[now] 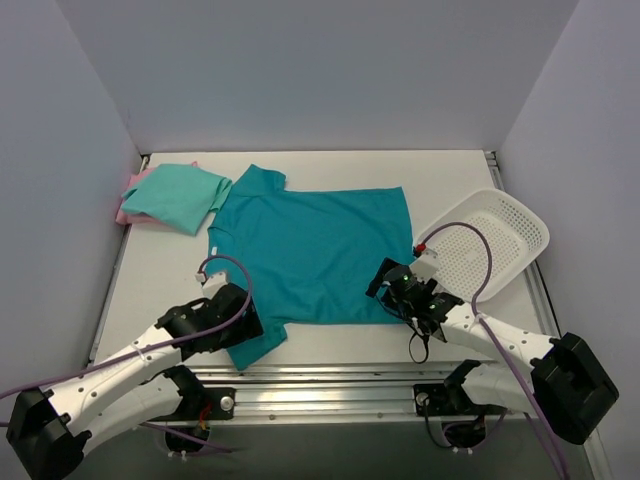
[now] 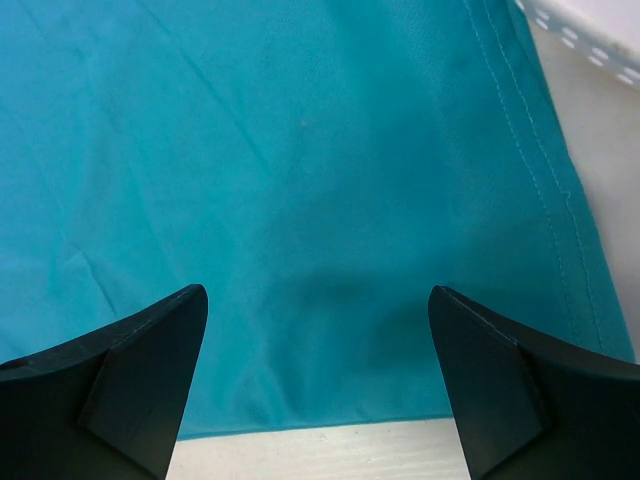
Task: Fold and stack the t-shirts
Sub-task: Flatten the tshirt out
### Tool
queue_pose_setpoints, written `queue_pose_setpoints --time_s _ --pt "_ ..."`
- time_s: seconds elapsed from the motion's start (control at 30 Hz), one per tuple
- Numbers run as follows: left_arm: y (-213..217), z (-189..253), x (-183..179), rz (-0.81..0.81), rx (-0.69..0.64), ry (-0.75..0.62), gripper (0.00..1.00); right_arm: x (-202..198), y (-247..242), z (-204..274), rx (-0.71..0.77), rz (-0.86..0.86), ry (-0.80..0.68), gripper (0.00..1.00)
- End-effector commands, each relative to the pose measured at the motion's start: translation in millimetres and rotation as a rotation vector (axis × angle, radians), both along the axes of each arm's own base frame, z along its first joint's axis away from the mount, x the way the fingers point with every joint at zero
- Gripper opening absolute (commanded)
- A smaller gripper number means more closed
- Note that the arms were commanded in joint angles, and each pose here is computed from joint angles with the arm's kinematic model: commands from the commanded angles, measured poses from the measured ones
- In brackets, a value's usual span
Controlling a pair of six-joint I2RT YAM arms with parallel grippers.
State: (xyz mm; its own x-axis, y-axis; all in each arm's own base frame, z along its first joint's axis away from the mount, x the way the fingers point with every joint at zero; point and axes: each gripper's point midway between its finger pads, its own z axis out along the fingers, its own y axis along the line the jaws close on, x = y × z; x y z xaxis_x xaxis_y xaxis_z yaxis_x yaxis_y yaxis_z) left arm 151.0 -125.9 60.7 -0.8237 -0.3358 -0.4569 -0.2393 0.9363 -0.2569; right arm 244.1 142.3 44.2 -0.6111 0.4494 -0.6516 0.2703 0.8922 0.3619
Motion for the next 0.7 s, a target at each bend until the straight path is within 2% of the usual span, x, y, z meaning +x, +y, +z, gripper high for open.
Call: queue_pose_setpoints --time_s 0.0,0.2,0.37,0.4,0.67 --pt "4 21 -10 0.093 -0.033 0.013 0.88 15 10 18 0.049 0.024 -0.051 0.87" --pt "12 3 -35 0.181 -0.079 0.07 0.84 10 7 12 0.069 0.024 -0.046 0.87" --pt "19 -10 -38 0.226 -0.032 0.091 0.83 7 5 10 0.077 0.03 -0.043 0.87" --pt "18 -16 -38 0.231 -0.028 0.101 0.81 8 5 12 0.083 0.03 -0.049 0.87" --pt "-20 -23 -35 0.21 -0.071 0.093 0.74 5 3 12 0.087 0.033 -0.048 0.87"
